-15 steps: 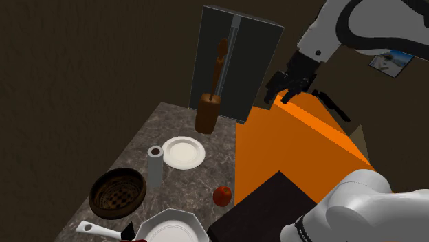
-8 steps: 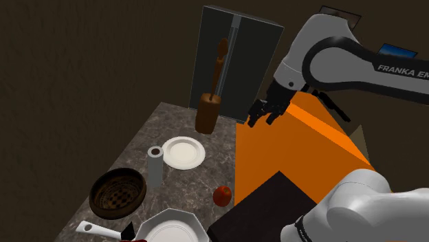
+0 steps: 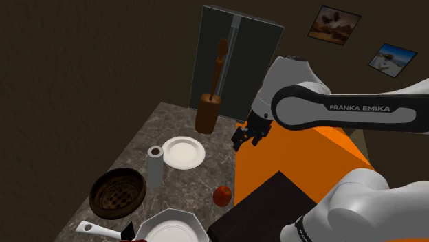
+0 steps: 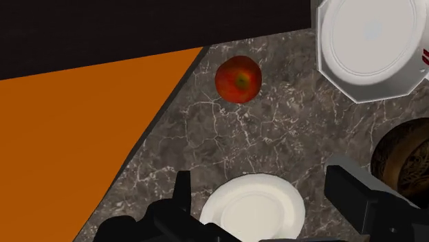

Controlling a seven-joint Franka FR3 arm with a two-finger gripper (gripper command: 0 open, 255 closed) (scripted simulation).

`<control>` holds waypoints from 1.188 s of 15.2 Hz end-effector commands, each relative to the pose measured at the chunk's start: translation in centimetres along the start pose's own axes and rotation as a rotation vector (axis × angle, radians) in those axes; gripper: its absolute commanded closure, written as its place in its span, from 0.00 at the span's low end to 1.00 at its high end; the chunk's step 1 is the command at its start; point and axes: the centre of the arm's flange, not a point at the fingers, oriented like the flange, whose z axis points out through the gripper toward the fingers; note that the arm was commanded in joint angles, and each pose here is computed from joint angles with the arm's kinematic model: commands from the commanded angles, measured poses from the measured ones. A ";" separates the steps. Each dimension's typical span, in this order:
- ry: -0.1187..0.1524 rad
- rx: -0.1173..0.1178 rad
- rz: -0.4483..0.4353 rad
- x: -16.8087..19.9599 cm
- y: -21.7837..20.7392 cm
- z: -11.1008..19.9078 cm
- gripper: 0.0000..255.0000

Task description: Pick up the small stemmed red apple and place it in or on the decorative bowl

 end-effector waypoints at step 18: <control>-0.082 -0.090 -0.023 -1.6 -4.7 22.1 0.00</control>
